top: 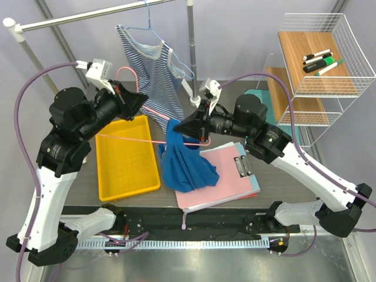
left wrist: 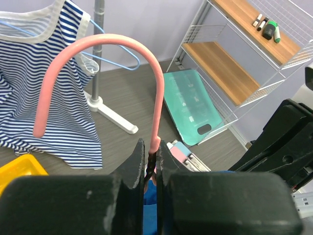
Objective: Remove the tank top from the hanger
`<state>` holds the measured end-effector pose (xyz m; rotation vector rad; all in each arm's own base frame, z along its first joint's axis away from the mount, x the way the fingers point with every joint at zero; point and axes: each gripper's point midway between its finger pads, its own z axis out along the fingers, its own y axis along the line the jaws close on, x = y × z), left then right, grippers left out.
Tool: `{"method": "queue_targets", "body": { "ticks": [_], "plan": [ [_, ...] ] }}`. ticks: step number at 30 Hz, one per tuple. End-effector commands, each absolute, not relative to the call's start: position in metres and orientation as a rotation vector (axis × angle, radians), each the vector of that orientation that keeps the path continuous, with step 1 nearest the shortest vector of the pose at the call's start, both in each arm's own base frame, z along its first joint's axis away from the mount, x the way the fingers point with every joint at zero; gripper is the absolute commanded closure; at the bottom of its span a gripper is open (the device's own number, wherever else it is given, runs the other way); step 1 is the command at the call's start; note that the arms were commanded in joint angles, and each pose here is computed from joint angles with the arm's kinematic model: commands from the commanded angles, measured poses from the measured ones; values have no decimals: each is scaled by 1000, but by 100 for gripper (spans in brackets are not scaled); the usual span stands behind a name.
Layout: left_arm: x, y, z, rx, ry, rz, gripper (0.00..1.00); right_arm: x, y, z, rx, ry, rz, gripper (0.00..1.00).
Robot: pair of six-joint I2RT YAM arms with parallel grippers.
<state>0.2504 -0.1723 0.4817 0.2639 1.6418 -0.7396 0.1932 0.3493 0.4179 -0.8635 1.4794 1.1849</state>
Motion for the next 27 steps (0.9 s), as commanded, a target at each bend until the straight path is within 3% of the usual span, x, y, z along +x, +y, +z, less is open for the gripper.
{"method": "queue_targets", "body": {
  "ticks": [1, 3, 13, 18, 27],
  "plan": [
    [243, -157, 514, 154, 1532, -742, 100, 189, 353, 455, -840, 1329, 1190, 99],
    [240, -153, 515, 146, 1524, -732, 100, 188, 353, 455, -830, 1327, 1195, 98],
    [224, -142, 534, 42, 1432, -809, 100, 188, 354, 466, -758, 1341, 1260, 57],
    [222, -136, 536, -18, 1387, -834, 100, 187, 346, 472, -714, 1363, 1252, 50],
    [224, -139, 530, -26, 1378, -857, 100, 183, 275, 497, -595, 1357, 1010, 11]
  ]
}}
